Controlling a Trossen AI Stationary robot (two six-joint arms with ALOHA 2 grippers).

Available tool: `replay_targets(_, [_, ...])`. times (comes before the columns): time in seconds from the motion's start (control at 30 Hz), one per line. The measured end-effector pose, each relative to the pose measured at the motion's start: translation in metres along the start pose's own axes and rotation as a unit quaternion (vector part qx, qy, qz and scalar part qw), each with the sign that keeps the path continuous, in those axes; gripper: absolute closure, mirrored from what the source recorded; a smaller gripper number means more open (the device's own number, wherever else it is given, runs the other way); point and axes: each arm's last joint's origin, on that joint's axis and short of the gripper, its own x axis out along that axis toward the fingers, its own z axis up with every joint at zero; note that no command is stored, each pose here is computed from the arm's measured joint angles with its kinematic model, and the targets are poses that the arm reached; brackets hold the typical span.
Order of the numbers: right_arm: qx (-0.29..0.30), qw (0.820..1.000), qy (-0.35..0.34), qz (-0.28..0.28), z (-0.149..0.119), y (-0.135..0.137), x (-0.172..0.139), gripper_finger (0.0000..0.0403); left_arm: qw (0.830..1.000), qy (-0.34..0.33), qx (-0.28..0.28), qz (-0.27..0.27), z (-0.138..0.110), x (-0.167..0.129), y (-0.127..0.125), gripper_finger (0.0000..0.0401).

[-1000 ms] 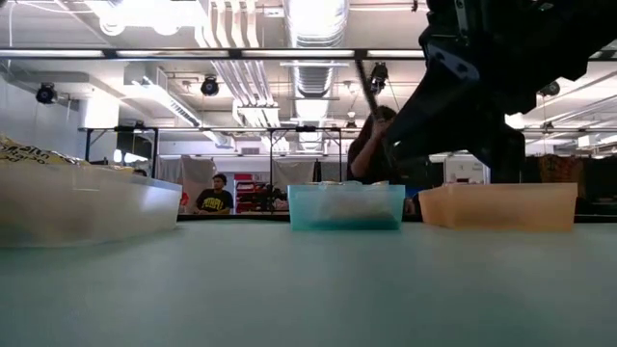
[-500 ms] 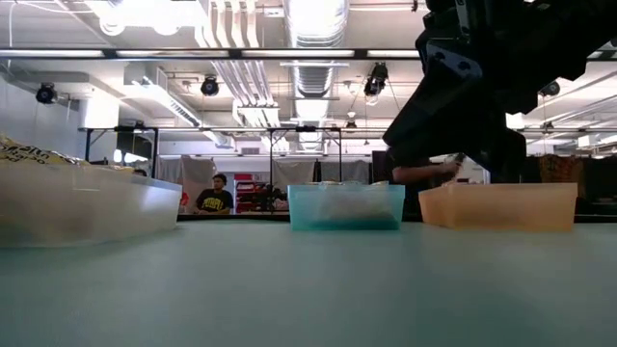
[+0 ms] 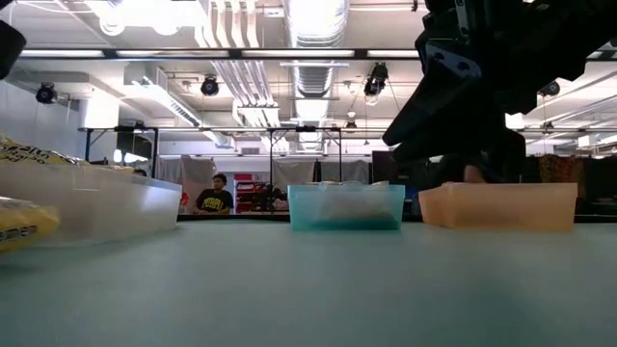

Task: Sort Maruchan noodles
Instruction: Put the yellow noodle pack into the transparent bin

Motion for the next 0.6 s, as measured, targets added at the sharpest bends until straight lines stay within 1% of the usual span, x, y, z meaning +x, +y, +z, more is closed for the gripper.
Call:
replay_targets(0.1, [0.0,1.0,0.0,0.0,0.0,0.0,0.0,0.0323,0.999,-0.017,-0.012,-0.026,0.003,0.001,-0.005,0.0247])
replay_targets(0.3, [0.0,1.0,0.0,0.0,0.0,0.0,0.0,0.0323,0.997,-0.041,-0.047,-0.037,0.018,0.002,-0.011,0.0247])
replay_targets(0.47, [0.0,1.0,0.0,0.0,0.0,0.0,0.0,0.0323,0.996,-0.056,-0.04,-0.052,0.03,0.002,-0.017,0.0247])
replay_targets(0.6, [0.0,1.0,0.0,0.0,0.0,0.0,0.0,0.0323,0.996,-0.05,-0.015,-0.07,0.025,-0.005,-0.024,0.0247])
